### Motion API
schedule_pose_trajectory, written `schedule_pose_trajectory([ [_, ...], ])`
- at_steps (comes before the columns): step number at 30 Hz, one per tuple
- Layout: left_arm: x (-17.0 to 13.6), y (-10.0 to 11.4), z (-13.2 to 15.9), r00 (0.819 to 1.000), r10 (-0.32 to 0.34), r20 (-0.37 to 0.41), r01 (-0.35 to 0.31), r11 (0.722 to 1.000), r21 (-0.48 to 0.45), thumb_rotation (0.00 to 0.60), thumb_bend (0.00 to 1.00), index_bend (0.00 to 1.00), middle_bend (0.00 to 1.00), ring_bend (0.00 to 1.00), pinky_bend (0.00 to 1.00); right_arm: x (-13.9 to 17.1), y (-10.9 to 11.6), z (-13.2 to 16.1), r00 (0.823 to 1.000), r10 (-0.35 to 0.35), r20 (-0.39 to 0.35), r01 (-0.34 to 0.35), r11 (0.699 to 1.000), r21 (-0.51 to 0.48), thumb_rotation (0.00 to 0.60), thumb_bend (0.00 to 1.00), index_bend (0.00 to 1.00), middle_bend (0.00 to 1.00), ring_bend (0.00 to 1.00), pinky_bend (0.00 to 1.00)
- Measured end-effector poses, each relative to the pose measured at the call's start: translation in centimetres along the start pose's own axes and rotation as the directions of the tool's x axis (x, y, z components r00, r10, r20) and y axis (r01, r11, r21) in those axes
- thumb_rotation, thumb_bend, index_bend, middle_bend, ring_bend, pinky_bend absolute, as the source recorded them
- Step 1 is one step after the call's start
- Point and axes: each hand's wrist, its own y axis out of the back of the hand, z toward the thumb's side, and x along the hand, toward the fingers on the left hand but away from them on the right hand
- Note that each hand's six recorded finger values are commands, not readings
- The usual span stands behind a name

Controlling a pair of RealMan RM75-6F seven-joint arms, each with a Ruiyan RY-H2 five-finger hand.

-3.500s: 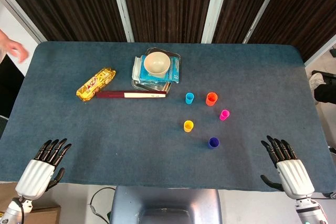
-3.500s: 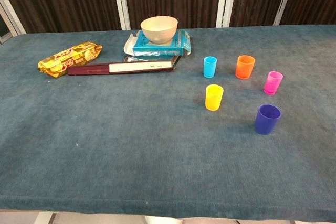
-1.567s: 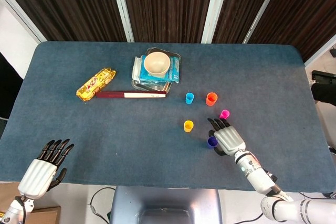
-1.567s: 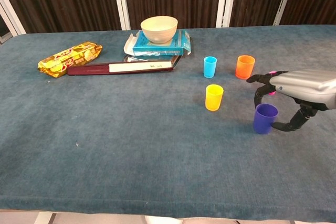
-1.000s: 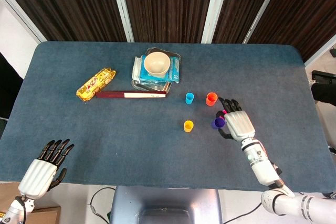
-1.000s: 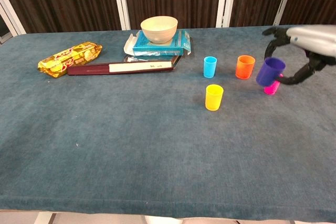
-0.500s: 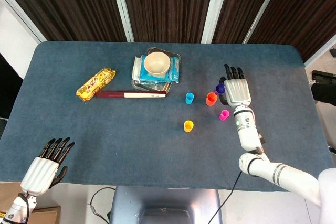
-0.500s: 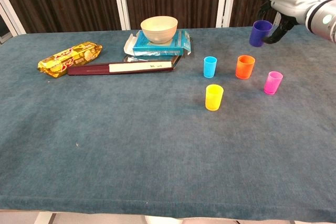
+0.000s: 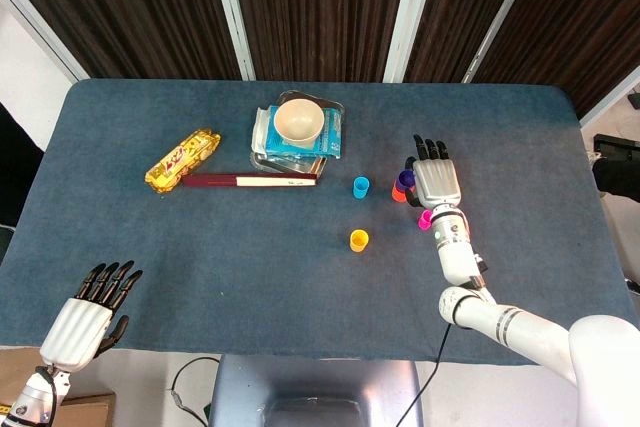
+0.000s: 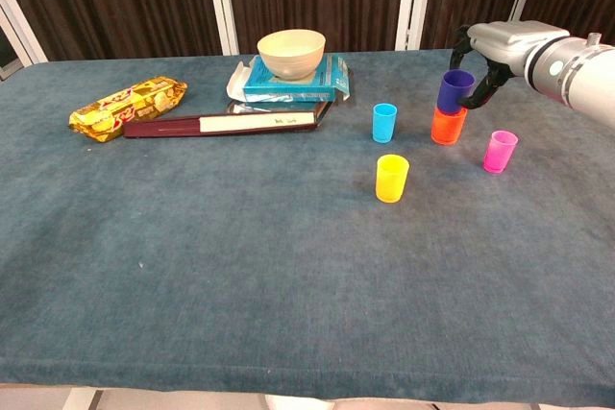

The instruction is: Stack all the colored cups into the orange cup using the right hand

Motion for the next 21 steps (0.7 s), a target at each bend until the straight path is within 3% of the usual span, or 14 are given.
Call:
schedule_pose_trajectory([
  [4, 0.0, 0.0, 0.0, 1.000, -0.001, -0.001, 0.001, 1.000, 0.001, 0.600, 0.48, 0.00, 0.01, 0.04, 0.10, -0.1, -0.3, 0.4, 1.000, 0.002, -0.007, -0.002, 1.000, -0.002, 0.600, 0.47, 0.55, 0.01, 0.00, 0.00],
  [8, 0.0, -0.1, 0.0, 1.000, -0.003, -0.001, 0.003, 1.000, 0.001, 0.600, 0.48, 0.00, 0.01, 0.04, 0.10, 0.0, -0.7, 0.4, 1.000, 0.017, -0.006, -0.017, 1.000, -0.004, 0.600, 0.47, 0.38, 0.01, 0.00, 0.00],
  [12, 0.0, -0.1, -0.1, 1.000, -0.003, -0.003, 0.003, 1.000, -0.001, 0.600, 0.48, 0.00, 0.01, 0.04, 0.10, 0.2, -0.7, 0.3, 1.000, 0.026, -0.010, -0.026, 1.000, 0.001, 0.600, 0.47, 0.27, 0.00, 0.00, 0.00],
  [17, 0.0, 0.1, -0.1, 1.000, 0.001, -0.002, -0.001, 1.000, -0.004, 0.600, 0.48, 0.00, 0.01, 0.04, 0.10, 1.2, 0.1, 0.4, 0.999, 0.011, -0.036, -0.011, 1.000, -0.003, 0.600, 0.47, 0.25, 0.00, 0.00, 0.00],
  [21, 0.0, 0.0, 0.1, 1.000, -0.003, 0.008, 0.003, 1.000, -0.002, 0.600, 0.48, 0.00, 0.01, 0.04, 0.10, 3.0, 0.7, 1.3, 0.995, -0.003, -0.103, 0.002, 1.000, -0.010, 0.600, 0.47, 0.24, 0.00, 0.00, 0.00],
])
